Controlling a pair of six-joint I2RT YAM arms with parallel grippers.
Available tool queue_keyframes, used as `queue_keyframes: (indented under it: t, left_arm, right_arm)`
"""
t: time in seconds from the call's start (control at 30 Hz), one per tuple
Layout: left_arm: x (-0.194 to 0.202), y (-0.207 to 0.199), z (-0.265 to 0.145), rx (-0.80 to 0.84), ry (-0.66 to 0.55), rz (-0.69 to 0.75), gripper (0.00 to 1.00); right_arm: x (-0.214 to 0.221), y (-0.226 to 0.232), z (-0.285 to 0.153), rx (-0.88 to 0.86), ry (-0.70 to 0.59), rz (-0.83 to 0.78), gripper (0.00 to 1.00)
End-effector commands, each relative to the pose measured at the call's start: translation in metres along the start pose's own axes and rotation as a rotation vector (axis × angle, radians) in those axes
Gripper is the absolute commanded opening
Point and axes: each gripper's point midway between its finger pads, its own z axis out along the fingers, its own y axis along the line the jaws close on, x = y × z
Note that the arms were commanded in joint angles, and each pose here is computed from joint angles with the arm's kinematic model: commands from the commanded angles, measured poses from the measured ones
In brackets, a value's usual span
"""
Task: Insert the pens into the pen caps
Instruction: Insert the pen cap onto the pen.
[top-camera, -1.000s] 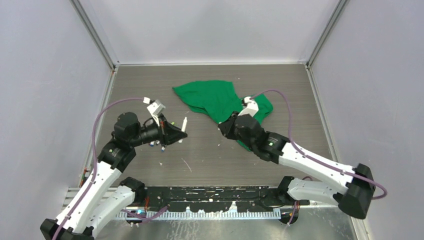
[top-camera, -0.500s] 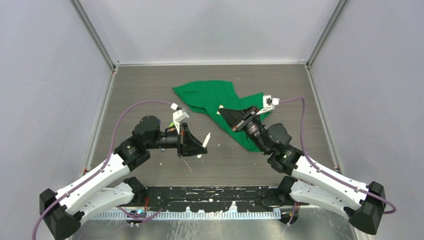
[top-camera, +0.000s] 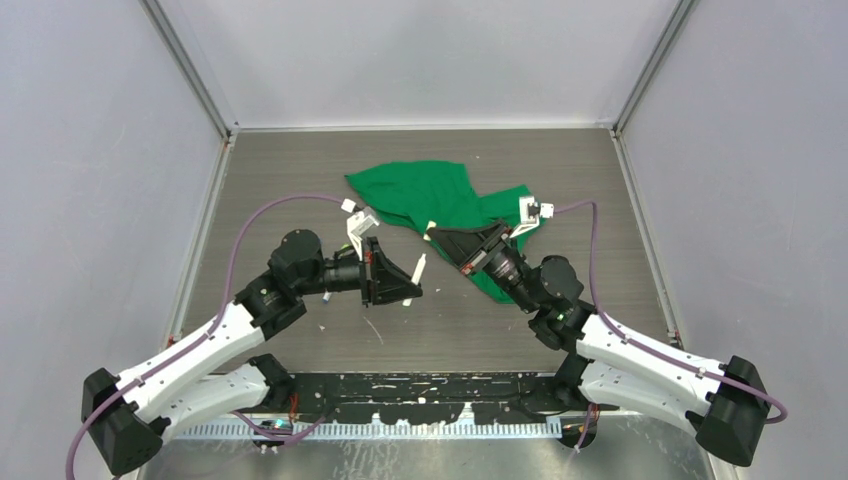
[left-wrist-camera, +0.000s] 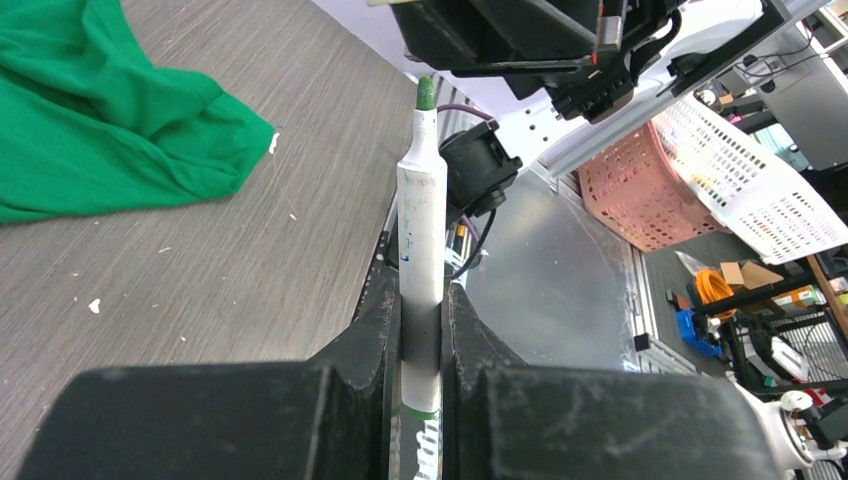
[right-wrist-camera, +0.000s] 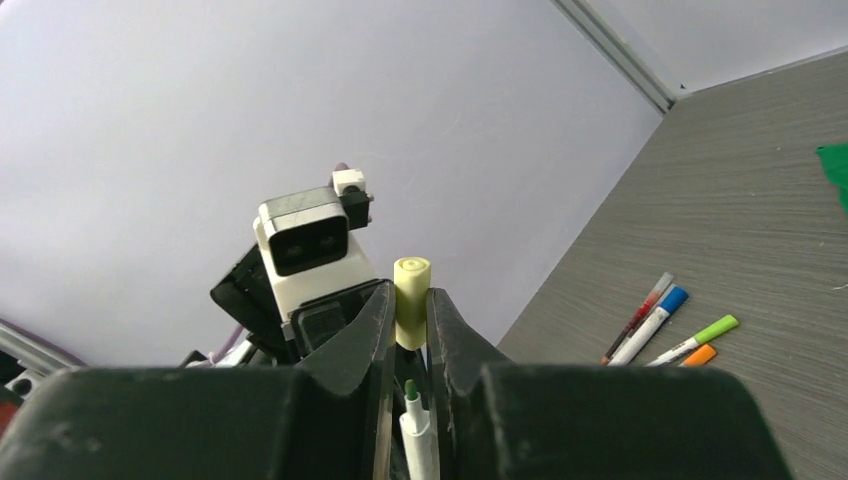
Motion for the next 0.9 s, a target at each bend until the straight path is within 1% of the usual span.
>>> queue_keyframes:
  t: [0.0,0.47,0.87]
  left_arm:
    - [-0.0263,-0.0151,0.0024,0.046,-0.083,0.042,0.0]
    - [-0.0316,-0.019,-0.0017,0.045,-0.115,0.045,0.0]
    - [-0.0355,-0.0232,-0.0026,0.06,-0.13,0.051,0.0]
  right_arm:
    - [-0.0124,0.033,0.001,-0.126,-0.022,-0.005,0.01]
    - [-0.0104,0.0316,-0.0065,-0.131,-0.01,-0.052,0.01]
    - [-0.0064,0.0303,-0.0077,-0.137,0.003,-0.052,0.01]
